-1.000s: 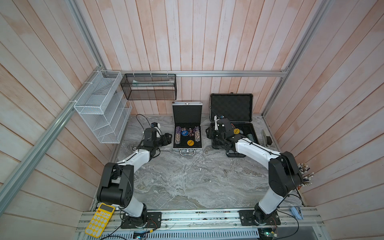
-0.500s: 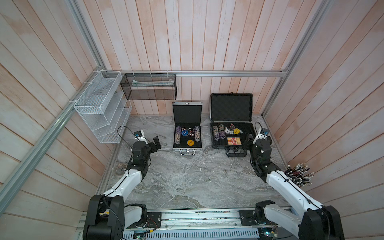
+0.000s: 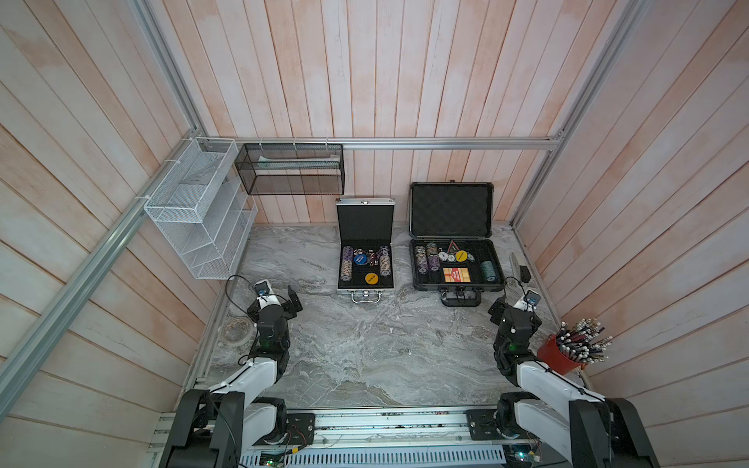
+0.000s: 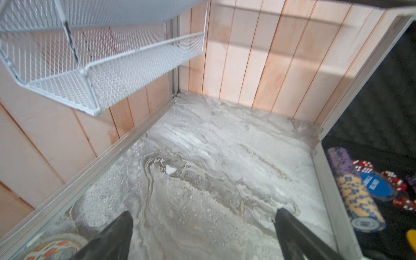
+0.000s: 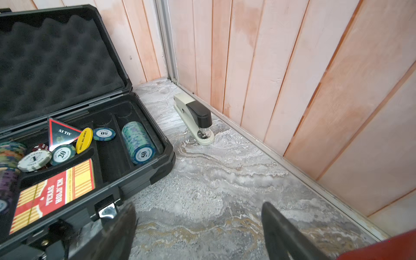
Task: Open the poker set cases
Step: Reset both arms
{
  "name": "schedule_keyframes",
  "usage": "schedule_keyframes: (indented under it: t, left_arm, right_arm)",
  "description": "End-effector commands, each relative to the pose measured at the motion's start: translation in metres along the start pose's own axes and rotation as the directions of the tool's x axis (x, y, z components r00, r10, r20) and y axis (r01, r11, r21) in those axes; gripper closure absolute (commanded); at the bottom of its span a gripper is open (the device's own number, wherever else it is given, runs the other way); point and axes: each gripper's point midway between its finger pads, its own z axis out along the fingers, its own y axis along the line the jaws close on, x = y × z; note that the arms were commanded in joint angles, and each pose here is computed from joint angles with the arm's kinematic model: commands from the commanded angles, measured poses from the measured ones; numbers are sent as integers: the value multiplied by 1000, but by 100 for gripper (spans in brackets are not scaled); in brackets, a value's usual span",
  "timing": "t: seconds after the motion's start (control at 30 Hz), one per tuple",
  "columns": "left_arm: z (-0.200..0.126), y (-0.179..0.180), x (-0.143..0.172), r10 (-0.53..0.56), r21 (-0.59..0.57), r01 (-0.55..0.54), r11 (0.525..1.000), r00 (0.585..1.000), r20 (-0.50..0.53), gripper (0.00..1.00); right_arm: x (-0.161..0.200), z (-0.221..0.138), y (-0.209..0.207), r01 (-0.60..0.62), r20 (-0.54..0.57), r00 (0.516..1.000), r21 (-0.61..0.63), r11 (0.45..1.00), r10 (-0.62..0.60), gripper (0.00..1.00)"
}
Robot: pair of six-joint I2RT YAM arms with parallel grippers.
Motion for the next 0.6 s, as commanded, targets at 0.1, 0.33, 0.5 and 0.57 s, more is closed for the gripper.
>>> schedule_keyframes:
  t: [0.1,0.33,0.5,0.57]
  left_arm:
    - [7,-9,-25,22,43,-28,999,991,133,0]
    - [37,-24,-14,63,101,-73,992,993,105,0]
    - [45,-29,-5,65,160,-73,984,996,56,0]
    - [44,-32,-4,63,189,-76,979,995,76,0]
  right_arm:
    - [-29,-4,21,2,166,986,-137,991,21,14]
    - [-37,2,42,16,211,976,-270,963,43,14]
    - [-26,16,58,55,176,984,-333,941,5,15]
    - [-22,16,68,83,170,985,-375,923,-19,15]
